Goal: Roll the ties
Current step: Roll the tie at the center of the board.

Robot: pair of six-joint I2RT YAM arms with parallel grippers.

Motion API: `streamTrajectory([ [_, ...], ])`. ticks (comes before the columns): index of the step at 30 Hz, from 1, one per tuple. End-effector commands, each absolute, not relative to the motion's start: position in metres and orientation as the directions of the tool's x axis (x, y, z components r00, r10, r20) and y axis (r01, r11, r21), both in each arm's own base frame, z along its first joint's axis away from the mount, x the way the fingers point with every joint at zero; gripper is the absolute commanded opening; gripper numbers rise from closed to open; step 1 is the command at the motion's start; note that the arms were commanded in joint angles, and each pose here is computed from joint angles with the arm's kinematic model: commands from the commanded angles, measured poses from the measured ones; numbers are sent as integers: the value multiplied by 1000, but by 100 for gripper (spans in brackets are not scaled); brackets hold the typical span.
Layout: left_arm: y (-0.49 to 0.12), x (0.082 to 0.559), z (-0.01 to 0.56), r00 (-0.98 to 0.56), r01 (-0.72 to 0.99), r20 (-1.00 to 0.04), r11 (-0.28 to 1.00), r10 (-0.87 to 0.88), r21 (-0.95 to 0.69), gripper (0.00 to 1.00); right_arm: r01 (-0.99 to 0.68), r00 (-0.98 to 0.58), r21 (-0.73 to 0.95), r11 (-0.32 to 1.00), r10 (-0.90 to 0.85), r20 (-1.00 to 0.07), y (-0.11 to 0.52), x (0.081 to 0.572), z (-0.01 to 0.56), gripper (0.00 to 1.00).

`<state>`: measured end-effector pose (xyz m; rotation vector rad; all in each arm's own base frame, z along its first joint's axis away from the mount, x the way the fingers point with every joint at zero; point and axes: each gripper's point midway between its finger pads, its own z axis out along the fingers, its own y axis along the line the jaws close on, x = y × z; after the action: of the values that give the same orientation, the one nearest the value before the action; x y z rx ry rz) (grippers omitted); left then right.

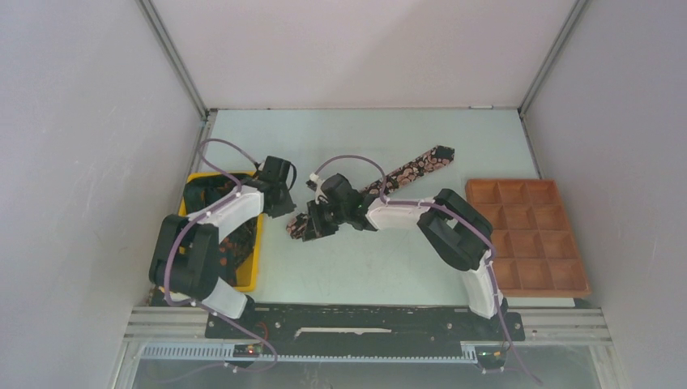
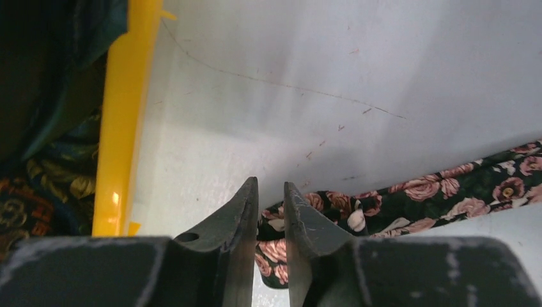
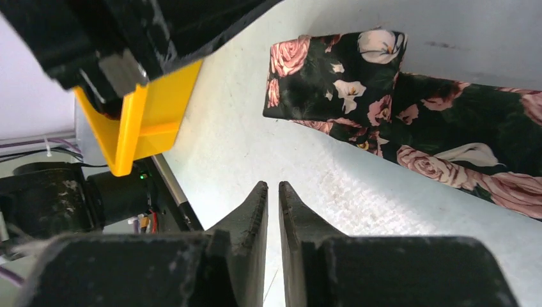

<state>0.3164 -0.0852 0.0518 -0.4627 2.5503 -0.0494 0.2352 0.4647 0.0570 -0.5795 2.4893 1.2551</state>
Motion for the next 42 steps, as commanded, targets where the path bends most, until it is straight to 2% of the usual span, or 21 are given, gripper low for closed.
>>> streamTrajectory([
  [1,-89,326,48,-846,-252,-462,963,-266,-94,25,-506,-855,653,563,-227,-467,467,236,35,14],
  [17,-110,301,3,-938,-186,-272,975,-214,-123,18,-521,-835,597,610,-218,-506,471,247,-3,11],
  [24,-115,290,-1,-949,-189,-228,971,-220,-147,16,-523,-830,594,611,-208,-517,472,252,-7,11],
  [35,-108,290,5,-944,-198,-246,974,-221,-113,13,-534,-825,587,609,-221,-521,473,252,0,10],
  [42,-91,313,28,-916,-222,-337,975,-220,-33,23,-586,-791,597,547,-228,-568,473,232,49,11],
])
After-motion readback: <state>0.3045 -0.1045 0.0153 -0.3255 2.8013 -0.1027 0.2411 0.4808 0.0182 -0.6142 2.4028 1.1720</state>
